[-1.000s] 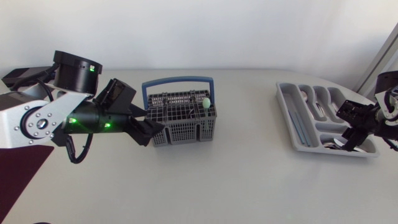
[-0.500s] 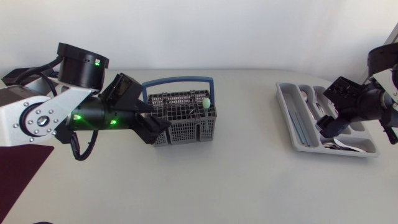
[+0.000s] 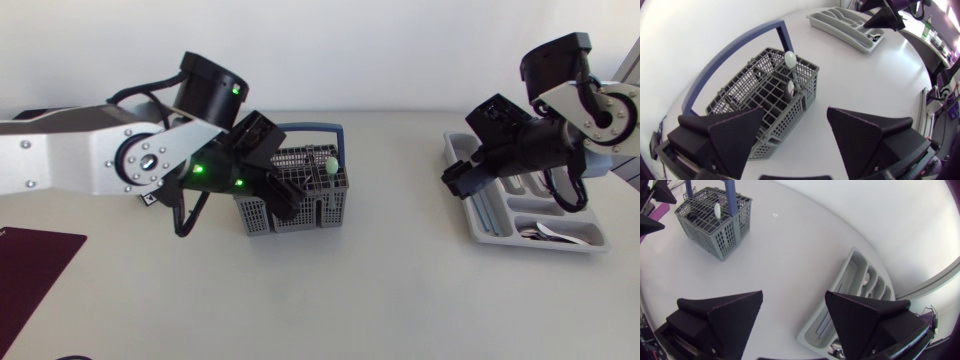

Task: Transfer all utensils from the basket to the drawer tray.

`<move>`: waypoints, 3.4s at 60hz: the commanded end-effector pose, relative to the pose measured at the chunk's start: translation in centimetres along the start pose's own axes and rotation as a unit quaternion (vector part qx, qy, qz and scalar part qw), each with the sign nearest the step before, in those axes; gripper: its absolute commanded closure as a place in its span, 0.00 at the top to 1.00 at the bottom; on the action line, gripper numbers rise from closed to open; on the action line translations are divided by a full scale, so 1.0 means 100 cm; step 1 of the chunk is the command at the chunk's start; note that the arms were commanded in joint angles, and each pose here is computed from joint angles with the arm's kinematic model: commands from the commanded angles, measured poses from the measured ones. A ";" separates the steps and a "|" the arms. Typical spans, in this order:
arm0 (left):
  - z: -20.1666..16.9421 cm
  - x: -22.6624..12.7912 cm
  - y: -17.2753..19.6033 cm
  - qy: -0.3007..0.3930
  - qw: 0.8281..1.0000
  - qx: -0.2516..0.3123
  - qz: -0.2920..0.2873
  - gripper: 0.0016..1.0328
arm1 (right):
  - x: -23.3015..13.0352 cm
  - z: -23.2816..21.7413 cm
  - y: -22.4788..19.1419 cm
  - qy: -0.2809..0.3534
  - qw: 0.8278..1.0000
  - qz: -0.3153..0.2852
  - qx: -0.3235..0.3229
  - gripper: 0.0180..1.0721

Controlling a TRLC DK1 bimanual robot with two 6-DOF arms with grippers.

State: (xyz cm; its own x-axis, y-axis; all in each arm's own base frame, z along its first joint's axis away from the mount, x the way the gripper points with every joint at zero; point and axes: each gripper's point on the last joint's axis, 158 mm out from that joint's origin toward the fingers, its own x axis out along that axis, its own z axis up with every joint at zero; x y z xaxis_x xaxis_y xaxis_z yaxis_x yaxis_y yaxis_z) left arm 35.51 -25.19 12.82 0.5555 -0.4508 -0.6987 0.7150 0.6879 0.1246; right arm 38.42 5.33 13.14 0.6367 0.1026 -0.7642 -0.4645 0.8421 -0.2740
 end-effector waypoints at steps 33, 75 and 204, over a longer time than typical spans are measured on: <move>0.013 0.040 0.008 0.103 0.988 0.024 0.110 0.76 | 0.028 -0.014 0.031 0.031 0.998 0.040 0.026 0.86; 0.005 0.060 0.020 0.116 0.982 0.027 0.147 0.49 | 0.034 -0.018 0.052 0.031 0.998 0.051 0.017 0.86; 0.070 -0.085 0.004 -0.074 0.990 -0.007 0.116 0.03 | -0.059 0.069 0.137 -0.165 0.977 0.129 -0.039 0.86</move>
State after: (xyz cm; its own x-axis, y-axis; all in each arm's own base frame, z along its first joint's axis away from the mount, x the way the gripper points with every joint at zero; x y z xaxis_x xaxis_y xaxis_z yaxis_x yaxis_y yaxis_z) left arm 34.14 -25.32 23.45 0.7820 -0.3336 -0.5264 0.5495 0.7677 0.3298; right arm 33.79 19.02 18.06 0.6665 0.4480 -0.5958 -0.6559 0.7323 -0.1831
